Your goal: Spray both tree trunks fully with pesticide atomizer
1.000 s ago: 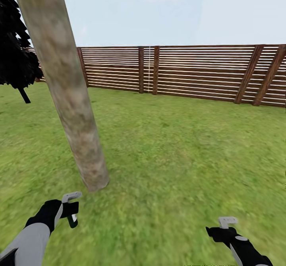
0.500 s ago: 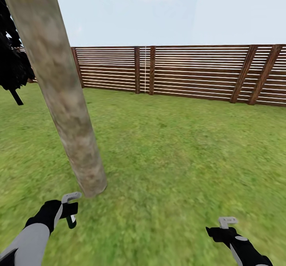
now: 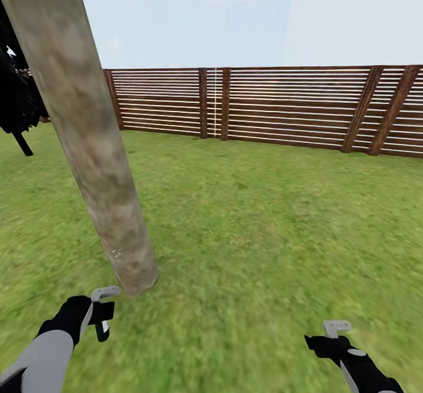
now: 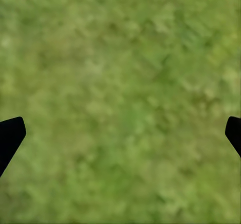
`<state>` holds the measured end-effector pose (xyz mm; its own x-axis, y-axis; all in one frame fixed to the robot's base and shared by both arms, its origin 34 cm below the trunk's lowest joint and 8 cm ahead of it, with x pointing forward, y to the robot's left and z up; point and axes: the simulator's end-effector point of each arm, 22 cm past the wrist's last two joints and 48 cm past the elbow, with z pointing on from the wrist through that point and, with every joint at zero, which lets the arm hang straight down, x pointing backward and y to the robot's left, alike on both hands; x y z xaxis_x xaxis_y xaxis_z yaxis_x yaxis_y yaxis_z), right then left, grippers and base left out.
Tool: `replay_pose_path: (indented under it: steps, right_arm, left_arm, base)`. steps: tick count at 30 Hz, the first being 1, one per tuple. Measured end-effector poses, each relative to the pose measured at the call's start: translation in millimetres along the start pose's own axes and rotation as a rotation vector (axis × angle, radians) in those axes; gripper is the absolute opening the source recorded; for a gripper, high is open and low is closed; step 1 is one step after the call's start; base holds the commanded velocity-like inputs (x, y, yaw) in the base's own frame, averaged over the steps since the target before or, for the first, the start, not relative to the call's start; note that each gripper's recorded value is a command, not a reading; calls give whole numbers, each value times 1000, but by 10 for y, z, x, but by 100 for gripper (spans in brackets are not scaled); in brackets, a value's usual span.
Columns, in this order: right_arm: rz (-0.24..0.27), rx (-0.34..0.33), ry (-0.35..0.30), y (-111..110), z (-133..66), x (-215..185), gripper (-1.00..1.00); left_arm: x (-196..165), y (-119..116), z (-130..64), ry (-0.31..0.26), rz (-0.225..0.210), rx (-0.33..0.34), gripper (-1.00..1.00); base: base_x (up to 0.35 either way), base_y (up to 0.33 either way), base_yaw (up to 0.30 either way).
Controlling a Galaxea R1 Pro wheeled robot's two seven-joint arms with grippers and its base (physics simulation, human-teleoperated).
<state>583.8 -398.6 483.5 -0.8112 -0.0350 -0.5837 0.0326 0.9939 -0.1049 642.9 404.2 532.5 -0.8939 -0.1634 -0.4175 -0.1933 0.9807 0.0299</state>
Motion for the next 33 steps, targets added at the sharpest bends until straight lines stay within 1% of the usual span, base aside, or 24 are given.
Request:
replay_pose_path:
  steps: [1,5,6,8,11,19,29,31,32,33]
  right_arm:
    - [0,0,0,2,14,13,100]
    - [1,-1,2,13,74,75,100]
    - [2,-1,3,15,91,94,100]
    - [2,-2,6,20,126,134,100]
    - [0,-2,10,29,178,197,100]
    - [-1,-1,22,47,318,368,100]
    - [-1,1,34,65,487,571,100]
    - [0,2,21,59,515,559,100]
    - [-2,4,-2,49,529,516,100]
    - [-9,5,-48,42,538,410,100]
  left_arm:
    - [10,6,15,1,0,-2,-100]
    - [195,19,75,73,-18,-4,-100]
    - [210,64,88,80,-20,-11,-100]
    - [239,175,120,85,-23,-26,-100]
    - [281,232,179,90,-27,-33,-100]
    - [455,205,372,108,-21,-31,-100]
    - [594,227,579,114,-19,-37,-100]
    - [617,235,613,114,-20,-38,-100]
    - [629,236,630,114,-19,-39,-100]
    - [640,236,647,114,-19,-39,-100]
  base:
    - [0,0,0]
    - [0,0,40]
    - [0,0,73]
    - [0,0,71]
    - [0,0,49]
    - [0,0,3]
    - [0,0,0]
    - [0,0,0]
    - [0,0,0]
    - [0,0,0]
